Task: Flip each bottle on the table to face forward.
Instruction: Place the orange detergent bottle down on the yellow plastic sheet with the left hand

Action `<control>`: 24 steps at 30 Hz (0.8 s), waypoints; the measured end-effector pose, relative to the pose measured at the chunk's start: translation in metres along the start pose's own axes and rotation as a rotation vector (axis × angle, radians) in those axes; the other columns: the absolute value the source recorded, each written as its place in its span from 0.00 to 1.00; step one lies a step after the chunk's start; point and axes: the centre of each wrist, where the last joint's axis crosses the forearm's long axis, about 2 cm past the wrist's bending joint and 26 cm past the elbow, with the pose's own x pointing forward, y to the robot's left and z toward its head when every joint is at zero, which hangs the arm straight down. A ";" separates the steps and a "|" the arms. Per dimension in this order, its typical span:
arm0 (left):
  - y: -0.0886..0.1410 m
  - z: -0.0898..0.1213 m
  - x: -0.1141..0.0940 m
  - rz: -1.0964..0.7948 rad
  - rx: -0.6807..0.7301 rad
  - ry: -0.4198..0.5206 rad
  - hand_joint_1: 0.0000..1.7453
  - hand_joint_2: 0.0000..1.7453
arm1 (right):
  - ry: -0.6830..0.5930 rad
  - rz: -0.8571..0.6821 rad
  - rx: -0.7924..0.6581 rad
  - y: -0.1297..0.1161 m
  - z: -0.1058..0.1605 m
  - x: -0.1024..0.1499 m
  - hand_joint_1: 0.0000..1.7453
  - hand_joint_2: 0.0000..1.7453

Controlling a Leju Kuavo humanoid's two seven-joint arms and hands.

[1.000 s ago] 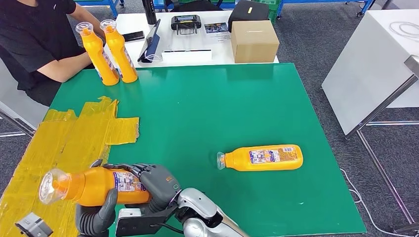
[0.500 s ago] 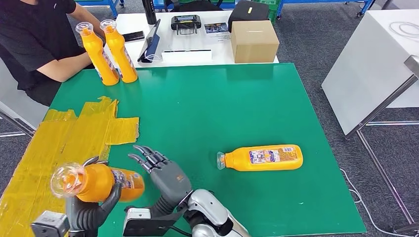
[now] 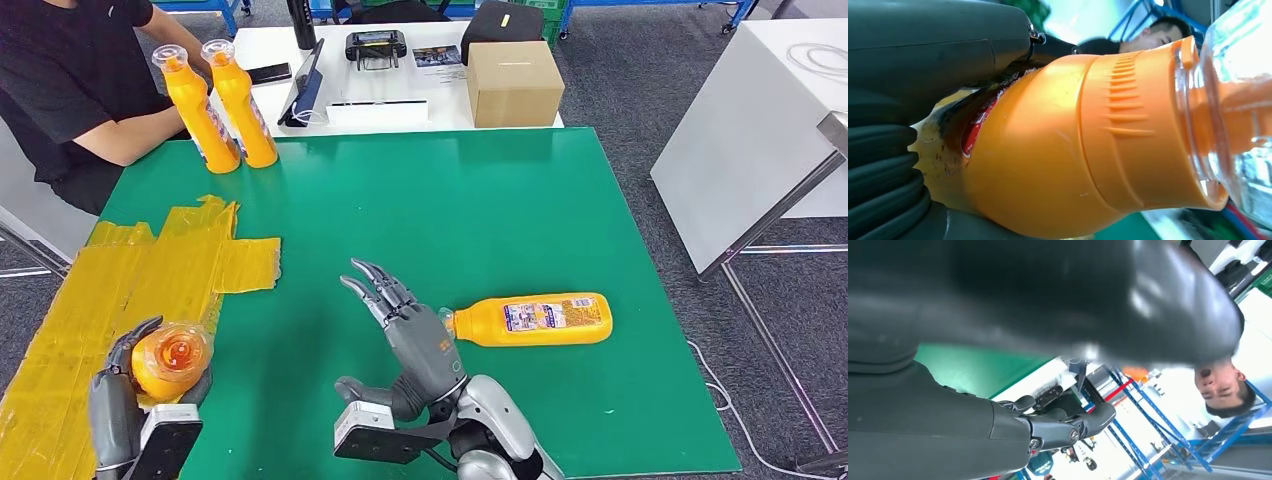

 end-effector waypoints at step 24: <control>-0.055 0.021 -0.063 -0.545 -0.337 0.006 1.00 1.00 | -0.066 -0.002 -0.017 -0.029 0.014 -0.010 0.00 0.00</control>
